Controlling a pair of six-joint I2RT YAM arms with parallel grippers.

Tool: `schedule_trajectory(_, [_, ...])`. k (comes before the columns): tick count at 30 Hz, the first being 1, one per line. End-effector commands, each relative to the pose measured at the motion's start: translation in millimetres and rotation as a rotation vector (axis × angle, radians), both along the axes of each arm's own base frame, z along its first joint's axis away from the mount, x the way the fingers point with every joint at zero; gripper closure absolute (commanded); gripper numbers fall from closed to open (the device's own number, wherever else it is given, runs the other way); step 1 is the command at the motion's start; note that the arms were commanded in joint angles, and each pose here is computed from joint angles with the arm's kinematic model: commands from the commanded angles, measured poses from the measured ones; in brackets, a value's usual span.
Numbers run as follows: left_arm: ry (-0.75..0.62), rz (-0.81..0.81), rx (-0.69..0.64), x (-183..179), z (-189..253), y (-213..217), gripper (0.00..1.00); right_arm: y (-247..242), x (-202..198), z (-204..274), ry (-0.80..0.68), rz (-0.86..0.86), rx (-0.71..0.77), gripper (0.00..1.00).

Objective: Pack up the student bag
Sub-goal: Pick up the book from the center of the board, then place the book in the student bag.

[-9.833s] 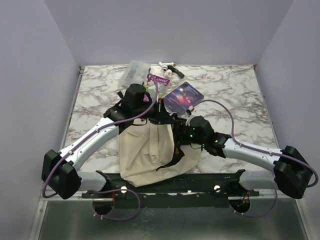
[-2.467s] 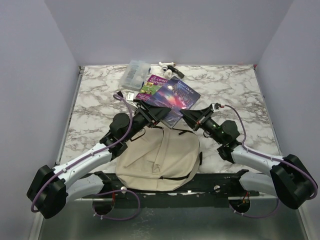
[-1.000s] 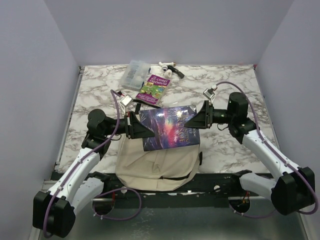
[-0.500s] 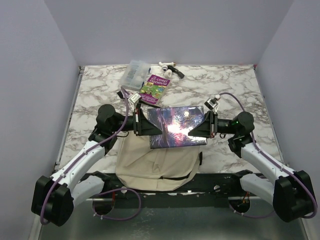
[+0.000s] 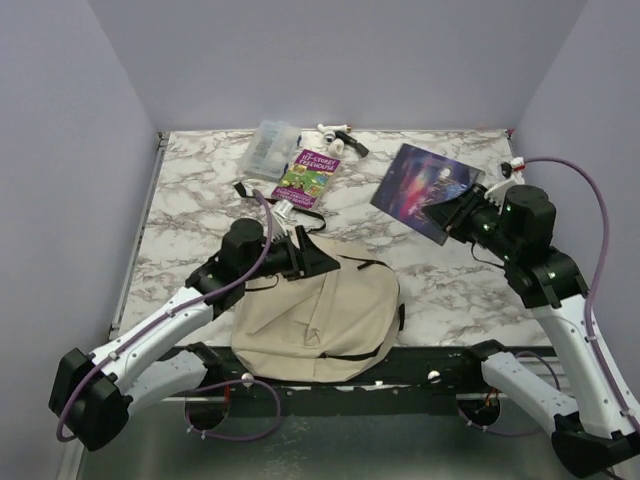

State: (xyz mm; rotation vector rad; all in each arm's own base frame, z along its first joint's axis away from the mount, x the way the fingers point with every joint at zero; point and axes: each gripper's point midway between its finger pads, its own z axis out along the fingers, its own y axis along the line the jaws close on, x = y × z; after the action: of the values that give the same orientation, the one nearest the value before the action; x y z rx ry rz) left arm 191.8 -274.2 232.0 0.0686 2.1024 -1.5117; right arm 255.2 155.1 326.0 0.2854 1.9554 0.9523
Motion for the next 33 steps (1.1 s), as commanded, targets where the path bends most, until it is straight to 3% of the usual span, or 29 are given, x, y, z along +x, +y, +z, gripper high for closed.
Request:
schedule_trajectory(1, [-0.074, 0.082, 0.294, 0, -32, -15, 0.36, -102, -10, -20, 0.033, -0.407, -0.387, 1.0])
schedule_trajectory(10, [-0.164, -0.162, 0.667, -32, -81, -120, 0.33, -149, -51, 43, -0.147, -0.583, -0.407, 1.0])
schedule_trajectory(12, [-0.191, -0.203, 0.74, -33, -95, -132, 0.28, -151, -59, 47, -0.165, -0.578, -0.405, 1.0])
schedule_trajectory(18, [-0.228, -0.207, 0.912, -16, -128, -137, 0.28, -144, -69, 41, -0.17, -0.513, -0.405, 1.0])
schedule_trajectory(21, [-0.244, -0.201, 0.955, -11, -132, -133, 0.39, -139, -71, 35, -0.157, -0.472, -0.419, 1.0])
schedule_trajectory(28, [-0.25, -0.186, 0.981, -7, -130, -122, 0.98, -117, -71, 0, -0.095, -0.328, -0.434, 1.0])
schedule_trajectory(33, [-0.275, -0.09, 0.926, 5, -92, -94, 1.0, -79, -73, -32, 0.035, -0.118, -0.401, 1.0])
